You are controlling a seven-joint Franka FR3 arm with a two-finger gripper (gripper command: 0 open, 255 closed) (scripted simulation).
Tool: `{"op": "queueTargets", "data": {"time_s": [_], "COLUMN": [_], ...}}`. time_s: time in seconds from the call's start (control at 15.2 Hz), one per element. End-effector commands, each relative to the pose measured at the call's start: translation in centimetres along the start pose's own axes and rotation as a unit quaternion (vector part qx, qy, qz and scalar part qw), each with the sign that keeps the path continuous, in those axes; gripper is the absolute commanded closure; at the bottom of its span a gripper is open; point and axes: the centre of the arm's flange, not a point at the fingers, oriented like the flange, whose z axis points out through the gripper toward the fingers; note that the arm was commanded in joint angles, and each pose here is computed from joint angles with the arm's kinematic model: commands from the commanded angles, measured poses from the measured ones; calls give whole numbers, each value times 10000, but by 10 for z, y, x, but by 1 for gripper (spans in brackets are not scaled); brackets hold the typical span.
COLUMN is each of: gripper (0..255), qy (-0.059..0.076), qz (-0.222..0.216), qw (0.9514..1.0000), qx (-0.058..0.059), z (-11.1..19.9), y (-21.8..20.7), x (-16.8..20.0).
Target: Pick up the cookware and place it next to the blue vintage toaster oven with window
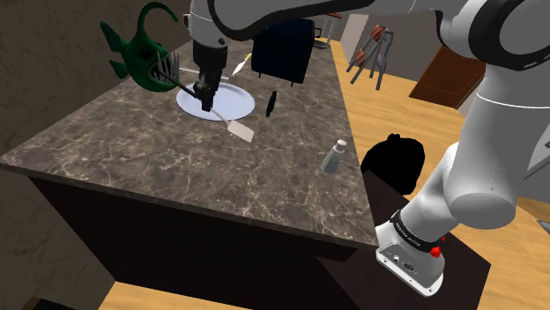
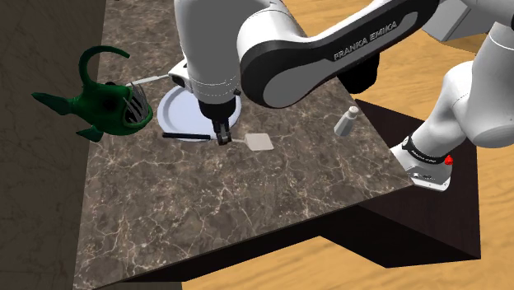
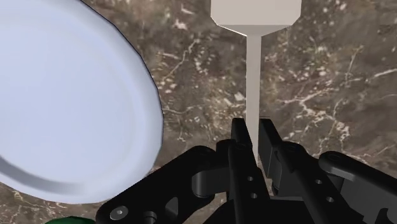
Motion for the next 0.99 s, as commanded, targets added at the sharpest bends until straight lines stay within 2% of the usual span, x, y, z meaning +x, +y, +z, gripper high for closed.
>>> {"op": "queueTargets", "data": {"time_s": [0.0, 0.92], "gripper": [255, 255], "qy": [-3, -3], "qz": [1, 1], "qw": [10000, 10000], "qx": [1, 1], "z": [-10, -84], "y": [0, 0], "x": [0, 5]}}
